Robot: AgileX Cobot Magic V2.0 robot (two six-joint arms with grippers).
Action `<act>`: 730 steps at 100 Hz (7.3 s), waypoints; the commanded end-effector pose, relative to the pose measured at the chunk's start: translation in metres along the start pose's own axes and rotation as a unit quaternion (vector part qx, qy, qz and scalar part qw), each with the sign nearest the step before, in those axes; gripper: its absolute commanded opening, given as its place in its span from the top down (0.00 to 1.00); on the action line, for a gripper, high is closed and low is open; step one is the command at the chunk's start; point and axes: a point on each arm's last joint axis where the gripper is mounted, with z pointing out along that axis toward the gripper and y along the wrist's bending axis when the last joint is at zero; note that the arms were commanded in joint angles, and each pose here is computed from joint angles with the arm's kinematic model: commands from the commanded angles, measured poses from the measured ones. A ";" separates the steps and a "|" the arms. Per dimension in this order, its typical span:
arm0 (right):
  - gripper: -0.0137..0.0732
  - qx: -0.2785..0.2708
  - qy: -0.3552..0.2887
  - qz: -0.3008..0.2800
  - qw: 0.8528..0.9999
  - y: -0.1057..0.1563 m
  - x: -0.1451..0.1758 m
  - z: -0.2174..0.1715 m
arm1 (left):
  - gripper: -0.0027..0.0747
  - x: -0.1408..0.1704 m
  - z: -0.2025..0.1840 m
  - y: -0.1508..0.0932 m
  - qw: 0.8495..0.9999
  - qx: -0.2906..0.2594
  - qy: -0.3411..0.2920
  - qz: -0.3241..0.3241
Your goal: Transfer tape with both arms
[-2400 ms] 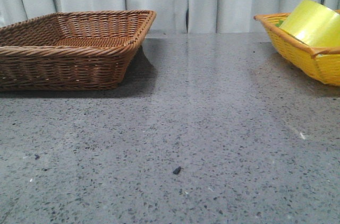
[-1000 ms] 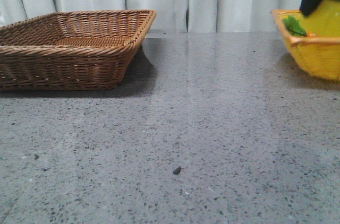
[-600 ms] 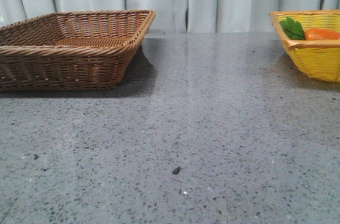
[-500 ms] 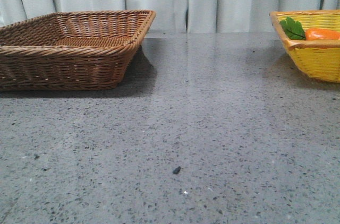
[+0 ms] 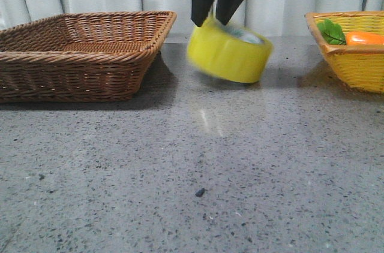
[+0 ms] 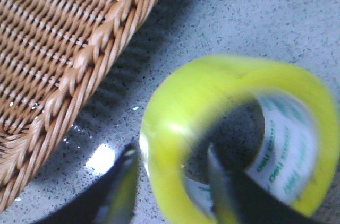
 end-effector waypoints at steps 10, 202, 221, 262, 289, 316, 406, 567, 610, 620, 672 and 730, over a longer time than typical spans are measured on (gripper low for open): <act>0.42 -0.003 -0.084 0.000 0.996 0.004 -0.002 -0.090 | 0.49 -0.031 -0.011 -0.010 0.997 0.020 -0.071 -0.010; 0.92 0.014 -0.494 -0.017 0.869 0.020 0.296 -0.286 | 0.38 -0.079 0.338 -0.105 0.959 0.167 0.198 0.117; 0.92 0.015 -0.492 -0.018 0.870 0.020 0.295 -0.286 | 0.83 -0.076 0.341 -0.106 0.959 0.165 0.200 0.117; 0.92 0.019 -0.494 -0.019 0.869 0.019 0.295 -0.286 | 0.99 -0.188 0.279 -0.140 0.968 0.213 0.032 0.131; 0.92 0.019 -0.500 -0.019 0.866 0.019 0.294 -0.287 | 0.99 -0.261 0.192 -0.100 0.969 0.126 -0.052 0.208; 0.92 0.019 -0.498 -0.019 0.867 0.019 0.294 -0.287 | 0.99 -0.230 0.203 0.005 0.980 0.007 0.127 0.154; 0.92 0.072 -0.547 -0.038 0.834 0.015 0.363 -0.270 | 0.83 -0.110 0.028 0.000 0.981 -0.060 -0.143 0.113; 0.92 0.124 -0.535 -0.060 0.834 0.008 0.355 -0.253 | 0.99 0.103 -0.005 0.047 0.971 -0.108 -0.185 0.109; 0.92 0.124 -0.535 -0.060 0.834 0.008 0.355 -0.253 | 0.99 0.122 0.001 0.050 0.986 -0.101 -0.110 0.077; 0.92 0.124 -0.535 -0.060 0.834 0.008 0.355 -0.253 | 0.99 0.122 0.001 0.050 0.986 -0.101 -0.110 0.077; 0.92 0.124 -0.535 -0.060 0.834 0.008 0.355 -0.253 | 0.99 0.122 0.001 0.050 0.986 -0.101 -0.110 0.077; 0.92 0.242 -0.520 0.015 0.819 -0.006 0.355 -0.127 | 0.99 0.122 0.001 0.050 0.986 -0.101 -0.110 0.077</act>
